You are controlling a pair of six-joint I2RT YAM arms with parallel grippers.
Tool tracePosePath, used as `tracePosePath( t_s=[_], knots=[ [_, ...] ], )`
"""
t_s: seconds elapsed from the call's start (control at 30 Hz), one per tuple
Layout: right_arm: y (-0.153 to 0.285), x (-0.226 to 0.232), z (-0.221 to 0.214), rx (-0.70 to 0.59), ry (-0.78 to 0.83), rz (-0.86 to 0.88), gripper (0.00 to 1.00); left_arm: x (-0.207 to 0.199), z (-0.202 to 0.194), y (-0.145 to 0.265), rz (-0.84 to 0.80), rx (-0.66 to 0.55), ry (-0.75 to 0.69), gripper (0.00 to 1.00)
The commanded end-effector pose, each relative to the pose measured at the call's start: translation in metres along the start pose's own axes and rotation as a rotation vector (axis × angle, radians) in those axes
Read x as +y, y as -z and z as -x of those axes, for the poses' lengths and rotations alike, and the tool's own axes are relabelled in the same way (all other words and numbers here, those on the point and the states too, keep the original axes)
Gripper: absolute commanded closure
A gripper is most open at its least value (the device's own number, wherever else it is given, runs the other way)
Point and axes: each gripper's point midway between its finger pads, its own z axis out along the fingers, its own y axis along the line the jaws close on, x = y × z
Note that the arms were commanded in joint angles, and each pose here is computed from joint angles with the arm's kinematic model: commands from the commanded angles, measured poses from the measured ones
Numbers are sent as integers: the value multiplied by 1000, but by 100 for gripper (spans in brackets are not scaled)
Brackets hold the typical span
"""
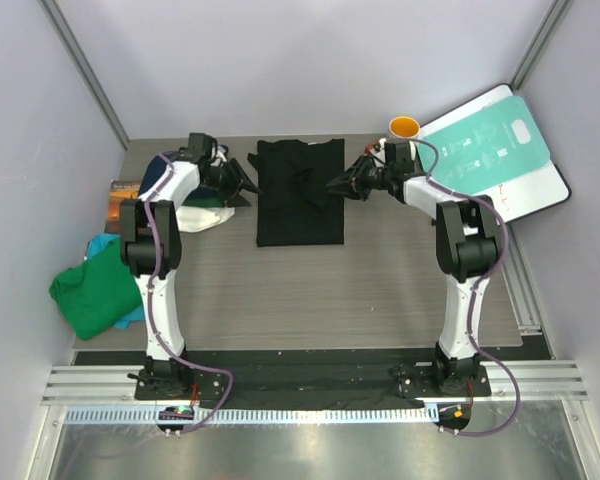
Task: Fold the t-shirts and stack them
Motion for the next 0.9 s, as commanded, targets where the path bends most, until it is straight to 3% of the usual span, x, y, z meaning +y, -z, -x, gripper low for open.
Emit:
tracePosePath(
  t_s=[0.0,0.17,0.3,0.57,0.8,0.87],
  knots=[
    [35,11,-41,-2,233,-138,72,-35,-17,29,-62,-31,-149,50],
    [25,-28,-75,103,277,-262,75,-38,-49,4,-49,47,-194,52],
    [21,-73,-73,105,267,-432,80,-38,-75,-22,-7,94,-237,58],
    [19,-138,-88,186,287,-643,80,4,-107,-54,151,144,-263,62],
    [28,-151,-103,212,332,-738,84,47,-139,-52,289,184,-261,88],
    [33,-153,-111,235,351,-764,86,66,-153,-50,337,209,-254,89]
  ],
)
